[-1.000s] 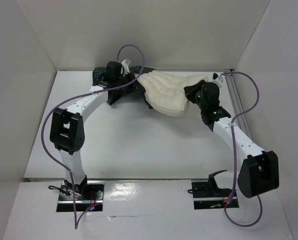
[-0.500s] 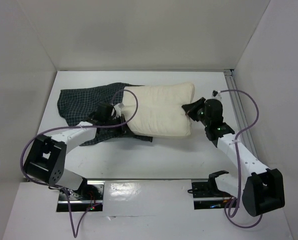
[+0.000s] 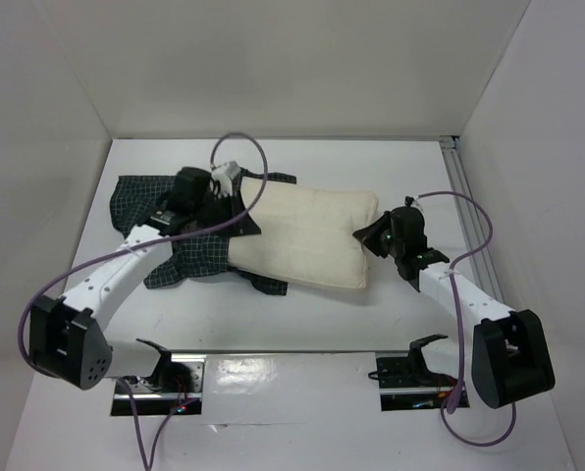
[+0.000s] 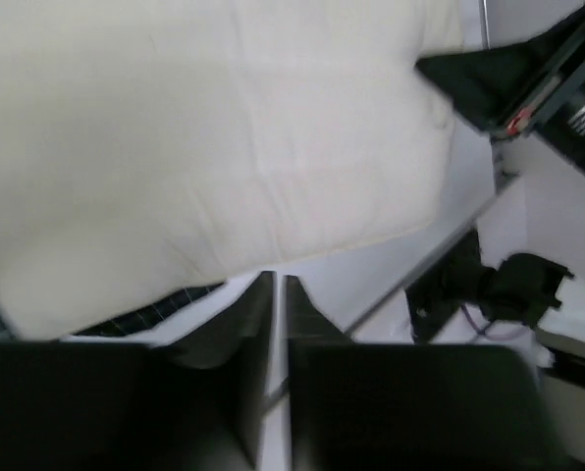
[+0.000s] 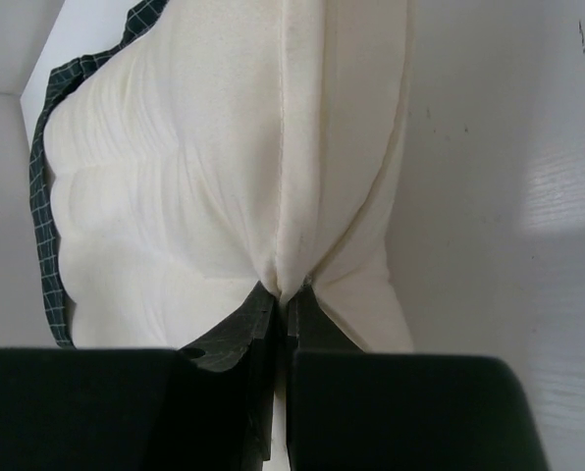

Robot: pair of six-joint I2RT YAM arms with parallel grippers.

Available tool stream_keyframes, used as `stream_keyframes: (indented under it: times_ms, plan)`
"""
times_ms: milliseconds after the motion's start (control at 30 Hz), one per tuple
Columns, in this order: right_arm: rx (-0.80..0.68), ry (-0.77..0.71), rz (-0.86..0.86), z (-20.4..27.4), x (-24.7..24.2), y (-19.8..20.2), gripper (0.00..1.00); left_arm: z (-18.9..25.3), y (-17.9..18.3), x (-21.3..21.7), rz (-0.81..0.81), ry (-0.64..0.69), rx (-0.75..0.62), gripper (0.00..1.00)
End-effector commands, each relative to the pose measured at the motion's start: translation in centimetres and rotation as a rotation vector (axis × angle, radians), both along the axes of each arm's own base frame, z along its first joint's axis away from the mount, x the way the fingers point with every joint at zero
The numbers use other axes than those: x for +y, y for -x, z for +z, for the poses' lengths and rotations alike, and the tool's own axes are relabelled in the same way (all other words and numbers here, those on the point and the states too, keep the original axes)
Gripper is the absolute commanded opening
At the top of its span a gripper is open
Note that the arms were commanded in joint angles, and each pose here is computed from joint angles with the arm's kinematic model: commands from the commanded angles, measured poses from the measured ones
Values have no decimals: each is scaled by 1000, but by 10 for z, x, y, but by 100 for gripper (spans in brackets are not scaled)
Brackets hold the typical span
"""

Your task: Put the pillow into the pillowcase

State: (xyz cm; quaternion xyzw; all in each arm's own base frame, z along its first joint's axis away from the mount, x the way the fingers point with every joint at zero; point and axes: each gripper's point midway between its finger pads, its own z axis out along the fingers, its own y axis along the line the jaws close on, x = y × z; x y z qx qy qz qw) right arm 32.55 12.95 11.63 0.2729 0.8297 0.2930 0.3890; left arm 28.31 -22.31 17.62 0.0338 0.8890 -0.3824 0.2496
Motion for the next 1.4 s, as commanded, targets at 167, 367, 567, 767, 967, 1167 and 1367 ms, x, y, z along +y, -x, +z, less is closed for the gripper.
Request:
stream_keyframes:
  times_ms: [167,367,567,767,967,1167,1367]
  plan:
    - [-154,-18,139,45,28,-19,0,64,-111,97,538,-434,-253,49]
    - [-104,71,290,27,51,-20,0,32,-194,106,698,-575,-256,66]
    - [-104,94,314,21,54,-20,0,11,-226,114,807,-721,-254,66]
    - [-88,111,318,16,54,-17,0,-19,-244,126,804,-843,-239,66]
    - [-88,116,311,18,53,-18,0,-46,-256,121,717,-852,-177,65]
    - [-88,121,303,18,52,-19,0,-68,-260,138,694,-868,-121,59]
    - [-79,122,303,14,52,-20,0,-58,-260,144,715,-888,-144,38]
